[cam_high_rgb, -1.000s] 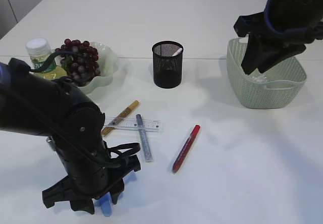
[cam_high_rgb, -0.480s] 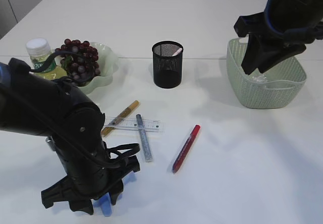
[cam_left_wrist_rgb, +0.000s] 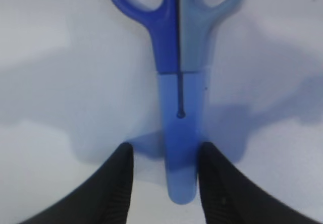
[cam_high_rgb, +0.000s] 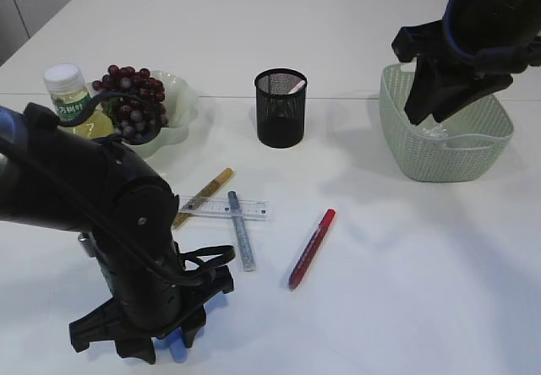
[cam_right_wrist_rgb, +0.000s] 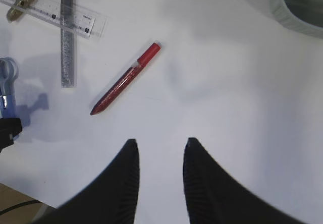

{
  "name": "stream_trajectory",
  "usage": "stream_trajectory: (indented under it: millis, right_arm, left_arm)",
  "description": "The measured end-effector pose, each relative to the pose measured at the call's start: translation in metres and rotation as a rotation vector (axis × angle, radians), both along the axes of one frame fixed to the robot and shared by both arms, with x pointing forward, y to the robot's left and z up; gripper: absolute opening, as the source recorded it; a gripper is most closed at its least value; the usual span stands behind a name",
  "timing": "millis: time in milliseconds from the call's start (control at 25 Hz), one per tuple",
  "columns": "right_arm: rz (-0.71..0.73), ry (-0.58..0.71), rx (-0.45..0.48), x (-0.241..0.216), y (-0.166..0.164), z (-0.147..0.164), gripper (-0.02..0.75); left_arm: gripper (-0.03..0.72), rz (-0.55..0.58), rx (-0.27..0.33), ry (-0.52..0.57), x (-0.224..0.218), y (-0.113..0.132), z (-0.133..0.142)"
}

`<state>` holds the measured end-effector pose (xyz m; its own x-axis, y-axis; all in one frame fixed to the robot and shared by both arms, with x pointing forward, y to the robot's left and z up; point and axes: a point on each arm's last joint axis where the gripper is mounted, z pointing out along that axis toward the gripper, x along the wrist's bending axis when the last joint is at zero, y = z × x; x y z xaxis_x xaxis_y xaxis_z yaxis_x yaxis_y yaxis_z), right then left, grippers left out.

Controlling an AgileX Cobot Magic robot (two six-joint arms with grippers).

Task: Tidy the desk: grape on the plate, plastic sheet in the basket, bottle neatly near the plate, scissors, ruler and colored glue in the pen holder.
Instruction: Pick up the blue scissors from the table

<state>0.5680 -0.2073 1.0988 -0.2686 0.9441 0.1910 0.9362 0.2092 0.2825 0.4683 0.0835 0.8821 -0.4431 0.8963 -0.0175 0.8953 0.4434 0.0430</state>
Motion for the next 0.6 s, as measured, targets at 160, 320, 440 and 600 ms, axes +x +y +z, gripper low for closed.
stream_trajectory:
  millis: [160, 320, 440, 600]
  right_arm:
    - [0.0, 0.0, 0.0, 0.0, 0.0, 0.0, 0.257]
    - [0.0, 0.0, 0.0, 0.0, 0.0, 0.0, 0.257]
    - [0.0, 0.0, -0.002, 0.0, -0.0002, 0.0, 0.257]
    - [0.0, -0.001, -0.006, 0.0001, -0.0005, -0.0001, 0.258]
  left_arm:
    - [0.316, 0.003, 0.0, 0.003, -0.0002, -0.0001, -0.0007]
    - [0.312, 0.003, 0.0, 0.003, -0.0002, -0.0001, -0.0007]
    - [0.28, 0.003, 0.0, 0.003, -0.0002, -0.0001, -0.0007]
    - [0.221, -0.009, 0.0, 0.001, 0.0002, -0.0004, -0.0004]
